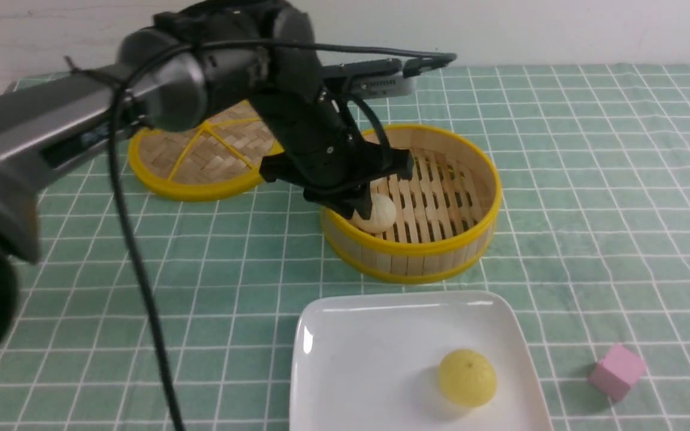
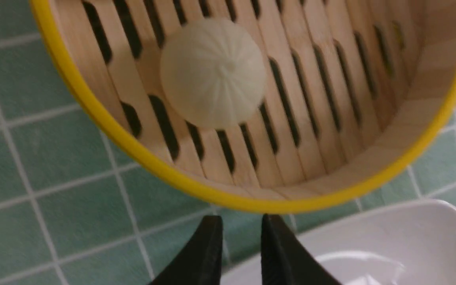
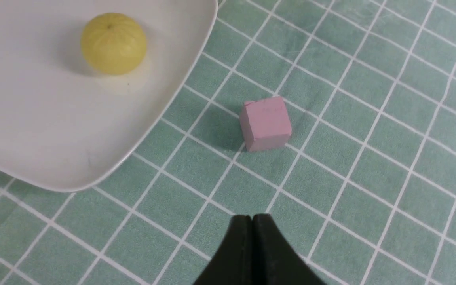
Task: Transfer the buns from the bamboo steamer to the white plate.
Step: 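Reach into the bamboo steamer and grasp a bun with the left gripper, then carry the bun from the bamboo steamer to the plate with the left gripper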
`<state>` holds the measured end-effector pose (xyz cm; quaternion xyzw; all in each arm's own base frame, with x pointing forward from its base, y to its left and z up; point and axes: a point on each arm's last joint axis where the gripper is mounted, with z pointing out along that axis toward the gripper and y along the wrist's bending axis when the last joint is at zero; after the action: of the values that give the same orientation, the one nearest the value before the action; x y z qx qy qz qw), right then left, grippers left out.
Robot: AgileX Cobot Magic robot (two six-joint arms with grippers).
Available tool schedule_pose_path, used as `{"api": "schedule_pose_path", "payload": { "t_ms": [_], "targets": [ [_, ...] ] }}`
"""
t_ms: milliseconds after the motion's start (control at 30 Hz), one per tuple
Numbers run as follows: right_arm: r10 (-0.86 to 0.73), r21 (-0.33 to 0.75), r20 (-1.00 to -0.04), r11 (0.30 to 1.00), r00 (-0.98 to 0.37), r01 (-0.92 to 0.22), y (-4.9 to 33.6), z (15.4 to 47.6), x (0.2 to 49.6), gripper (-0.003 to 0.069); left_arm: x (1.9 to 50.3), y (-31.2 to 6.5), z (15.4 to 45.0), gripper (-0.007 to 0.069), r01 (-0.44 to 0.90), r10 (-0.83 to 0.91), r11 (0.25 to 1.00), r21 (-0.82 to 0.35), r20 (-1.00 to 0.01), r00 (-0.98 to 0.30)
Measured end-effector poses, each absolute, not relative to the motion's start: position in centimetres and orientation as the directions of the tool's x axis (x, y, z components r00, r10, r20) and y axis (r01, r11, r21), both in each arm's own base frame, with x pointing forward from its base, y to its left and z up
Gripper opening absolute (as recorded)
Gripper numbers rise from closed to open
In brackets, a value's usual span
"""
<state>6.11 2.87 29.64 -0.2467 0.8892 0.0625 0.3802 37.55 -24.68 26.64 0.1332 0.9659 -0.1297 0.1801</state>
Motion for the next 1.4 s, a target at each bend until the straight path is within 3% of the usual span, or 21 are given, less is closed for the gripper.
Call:
{"api": "schedule_pose_path", "payload": {
  "t_ms": [167,433,633,800,900,967,1000,1033,1067,1200,1333,1400],
  "targets": [
    [-0.402,-0.105,-0.710,0.872,-0.578,-0.478,2.6,29.7,6.2,-0.0005,39.6,-27.0,26.4,0.0311,0.294,0.220,0.949,-0.115,-0.425,-0.878],
    [-0.403,-0.107,-0.711,0.872,-0.577,-0.477,2.6,29.7,6.2,-0.0002,41.0,-28.3,23.8,0.0314,0.287,0.226,0.953,-0.098,-0.403,-0.887],
    [-0.396,-0.105,-0.723,0.873,-0.566,-0.477,2.7,29.8,6.3,0.0002,41.9,-28.8,21.3,0.0208,0.290,0.230,0.953,-0.091,-0.408,-0.884],
    [-0.393,-0.100,-0.725,0.872,-0.565,-0.479,2.8,29.7,6.3,0.0005,41.9,-28.9,21.6,0.0046,0.288,0.227,0.953,-0.097,-0.405,-0.886],
    [-0.393,-0.096,-0.722,0.872,-0.569,-0.480,2.8,29.5,6.3,0.0005,41.1,-28.9,23.6,0.0026,0.312,0.243,0.941,-0.130,-0.379,-0.893],
    [-0.392,-0.096,-0.725,0.872,-0.567,-0.480,2.8,29.6,6.3,0.0005,40.3,-28.8,26.6,0.0025,0.363,0.278,0.918,-0.160,-0.393,-0.876],
    [-0.391,-0.095,-0.726,0.872,-0.565,-0.480,2.8,29.6,6.3,0.0006,39.3,-28.4,30.0,0.0025,0.411,0.305,0.896,-0.170,-0.436,-0.847],
    [-0.391,-0.095,-0.727,0.872,-0.564,-0.480,2.8,29.6,6.3,0.0006,39.1,-28.2,31.0,0.0025,0.418,0.305,0.891,-0.174,-0.453,-0.838],
    [-0.391,-0.095,-0.727,0.872,-0.565,-0.480,2.8,29.6,6.3,0.0008,37.7,-27.4,34.8,0.0025,0.458,0.315,0.873,-0.170,-0.520,-0.794],
    [-0.393,-0.096,-0.723,0.872,-0.569,-0.480,2.8,29.5,6.3,0.0013,33.9,-24.7,42.1,0.0024,0.500,0.290,0.849,-0.170,-0.641,-0.710],
    [-0.393,-0.095,-0.720,0.872,-0.572,-0.480,2.8,29.5,6.3,0.0015,31.3,-23.8,43.1,0.0024,0.515,0.304,0.838,-0.179,-0.631,-0.714],
    [-0.393,-0.095,-0.720,0.872,-0.571,-0.480,2.8,29.5,6.3,0.0016,29.2,-24.3,41.2,0.0024,0.536,0.364,0.826,-0.174,-0.562,-0.743]
  ]
}}
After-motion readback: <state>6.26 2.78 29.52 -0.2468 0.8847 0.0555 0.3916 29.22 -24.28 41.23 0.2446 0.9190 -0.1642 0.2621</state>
